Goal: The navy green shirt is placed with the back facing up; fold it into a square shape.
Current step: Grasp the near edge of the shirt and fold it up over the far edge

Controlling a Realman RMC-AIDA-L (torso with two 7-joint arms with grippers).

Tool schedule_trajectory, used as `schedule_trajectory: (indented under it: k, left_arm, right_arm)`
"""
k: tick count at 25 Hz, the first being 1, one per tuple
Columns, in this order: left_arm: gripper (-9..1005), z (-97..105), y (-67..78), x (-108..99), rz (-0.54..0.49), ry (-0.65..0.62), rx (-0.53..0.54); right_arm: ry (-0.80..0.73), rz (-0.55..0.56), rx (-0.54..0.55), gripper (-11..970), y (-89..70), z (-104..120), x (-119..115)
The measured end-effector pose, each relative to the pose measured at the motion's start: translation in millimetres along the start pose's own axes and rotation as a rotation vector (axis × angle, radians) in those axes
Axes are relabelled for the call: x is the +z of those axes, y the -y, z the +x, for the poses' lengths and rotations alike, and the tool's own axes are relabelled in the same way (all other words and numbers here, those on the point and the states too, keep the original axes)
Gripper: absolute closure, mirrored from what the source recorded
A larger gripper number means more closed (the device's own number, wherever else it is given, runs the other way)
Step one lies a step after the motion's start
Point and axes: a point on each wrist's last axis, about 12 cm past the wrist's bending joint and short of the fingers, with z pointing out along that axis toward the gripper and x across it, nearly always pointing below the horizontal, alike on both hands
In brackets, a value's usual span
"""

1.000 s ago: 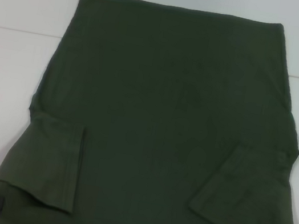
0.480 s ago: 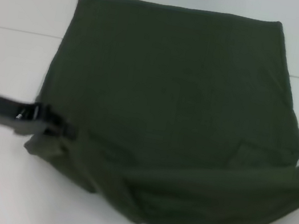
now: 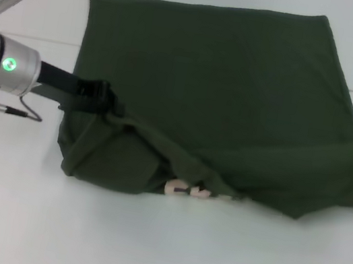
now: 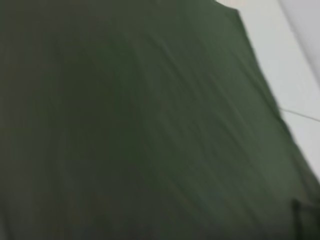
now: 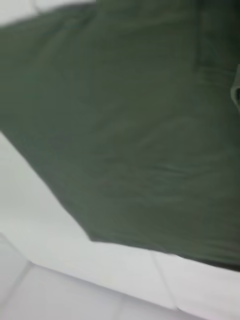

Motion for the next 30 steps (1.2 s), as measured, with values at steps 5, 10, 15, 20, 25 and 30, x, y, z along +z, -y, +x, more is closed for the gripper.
schedule_trajectory:
  k: [5, 10, 15, 20, 25, 30]
  left_arm:
    - [958, -9.8, -0.4, 14.1, -0.098, 0.095, 0.011]
    - [958, -20.2, 2.1, 17.7, -0.137, 0.183, 0.031]
    - [959, -32.1, 11.0, 15.3, -0.147, 0.263, 0.061]
    - [959, -40.1, 14.9, 16.3, -0.168, 0.304, 0.074]
    - [959, -40.2, 13.8, 22.1, -0.217, 0.337, 0.092]
    - [959, -43.6, 17.6, 20.6, -0.256, 0.395, 0.125]
  right_arm:
    - [0.101, 0.053, -0.014, 889, -2.2, -17.0, 11.2]
    - [0.227, 0.054, 0.0, 887, -4.9, -31.4, 15.9]
    - [0.299, 0.061, -0.004, 885, -9.1, -43.8, 18.8]
    - [0.317, 0.141, -0.056, 884, -12.4, -53.1, 33.8]
    - [0.314, 0.255, -0.148, 882, -16.0, -57.8, 58.4]
    - [0.309, 0.306, -0.216, 880, -24.5, -61.4, 75.1]
